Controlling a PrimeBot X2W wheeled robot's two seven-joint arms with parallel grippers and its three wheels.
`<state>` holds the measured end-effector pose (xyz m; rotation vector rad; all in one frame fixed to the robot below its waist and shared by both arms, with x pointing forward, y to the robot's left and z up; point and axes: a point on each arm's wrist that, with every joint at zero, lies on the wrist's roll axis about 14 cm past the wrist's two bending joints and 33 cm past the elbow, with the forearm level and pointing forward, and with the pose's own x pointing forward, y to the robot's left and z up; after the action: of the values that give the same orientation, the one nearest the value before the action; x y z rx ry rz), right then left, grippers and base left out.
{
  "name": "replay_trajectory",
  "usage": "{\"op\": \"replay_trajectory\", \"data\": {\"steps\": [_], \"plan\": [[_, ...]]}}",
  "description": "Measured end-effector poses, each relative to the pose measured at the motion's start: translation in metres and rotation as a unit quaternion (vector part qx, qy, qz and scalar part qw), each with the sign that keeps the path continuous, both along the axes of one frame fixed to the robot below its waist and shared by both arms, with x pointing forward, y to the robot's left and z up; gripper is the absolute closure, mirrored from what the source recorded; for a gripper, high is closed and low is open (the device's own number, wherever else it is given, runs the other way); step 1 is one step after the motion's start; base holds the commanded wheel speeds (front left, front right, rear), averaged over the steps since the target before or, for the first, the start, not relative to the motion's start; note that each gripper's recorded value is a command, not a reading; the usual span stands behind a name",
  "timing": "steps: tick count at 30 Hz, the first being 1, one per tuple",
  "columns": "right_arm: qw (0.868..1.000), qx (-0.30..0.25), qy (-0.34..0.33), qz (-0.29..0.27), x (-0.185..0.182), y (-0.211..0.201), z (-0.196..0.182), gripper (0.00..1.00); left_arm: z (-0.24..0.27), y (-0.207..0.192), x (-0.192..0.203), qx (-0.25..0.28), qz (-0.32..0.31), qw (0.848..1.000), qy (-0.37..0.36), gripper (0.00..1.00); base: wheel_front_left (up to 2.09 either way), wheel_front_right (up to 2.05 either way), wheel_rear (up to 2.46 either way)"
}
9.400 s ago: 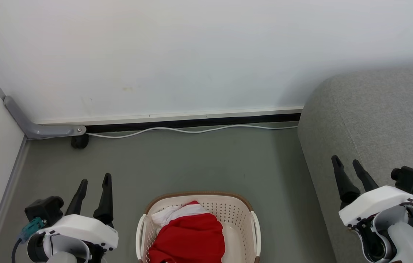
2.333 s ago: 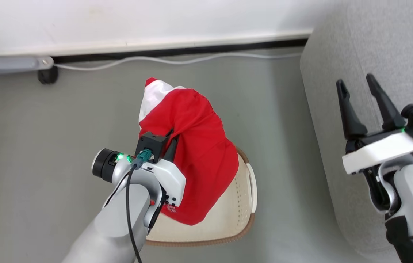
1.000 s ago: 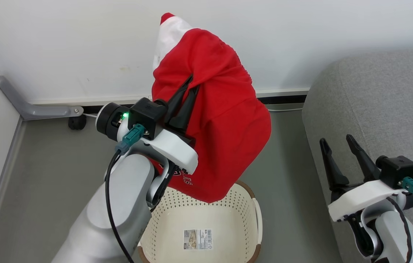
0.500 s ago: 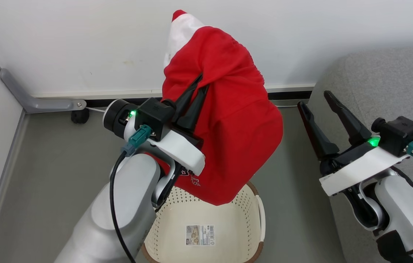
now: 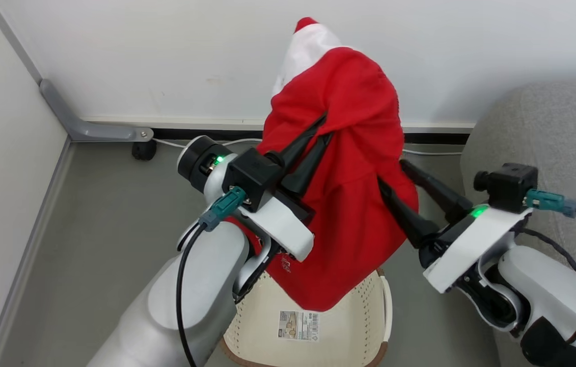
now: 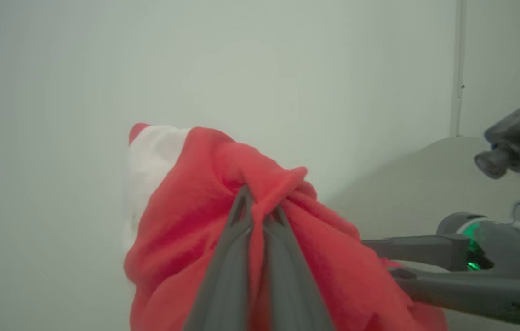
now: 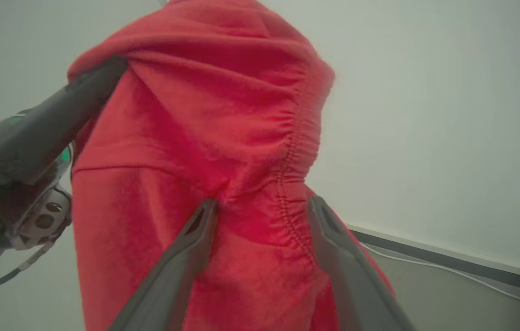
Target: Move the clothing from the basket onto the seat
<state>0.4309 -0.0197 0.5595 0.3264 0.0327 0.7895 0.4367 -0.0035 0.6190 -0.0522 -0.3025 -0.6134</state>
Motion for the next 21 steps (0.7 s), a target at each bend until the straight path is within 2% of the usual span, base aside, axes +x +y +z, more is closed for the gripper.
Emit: {"op": "replay_trajectory", "data": {"steps": [6, 13, 21], "plan": [[0.995, -0.009, 0.064, 0.071, -0.017, 0.031, -0.022, 0.0, 0.0, -0.002, -0.009, 0.003, -0.013, 1.0, -0.001, 1.0, 0.0, 0.0, 0.0], [0.993, -0.019, 0.038, 0.106, -0.011, 0.047, -0.004, 0.0, -0.007, -0.007, -0.014, 0.006, -0.026, 1.0, 0.009, 1.0, 0.0, 0.0, 0.0], [0.993, -0.03, 0.012, 0.116, -0.009, 0.052, 0.0, 0.0, -0.012, -0.02, -0.023, 0.002, -0.054, 0.998, 0.019, 1.0, 0.0, 0.0, 0.0]]}}
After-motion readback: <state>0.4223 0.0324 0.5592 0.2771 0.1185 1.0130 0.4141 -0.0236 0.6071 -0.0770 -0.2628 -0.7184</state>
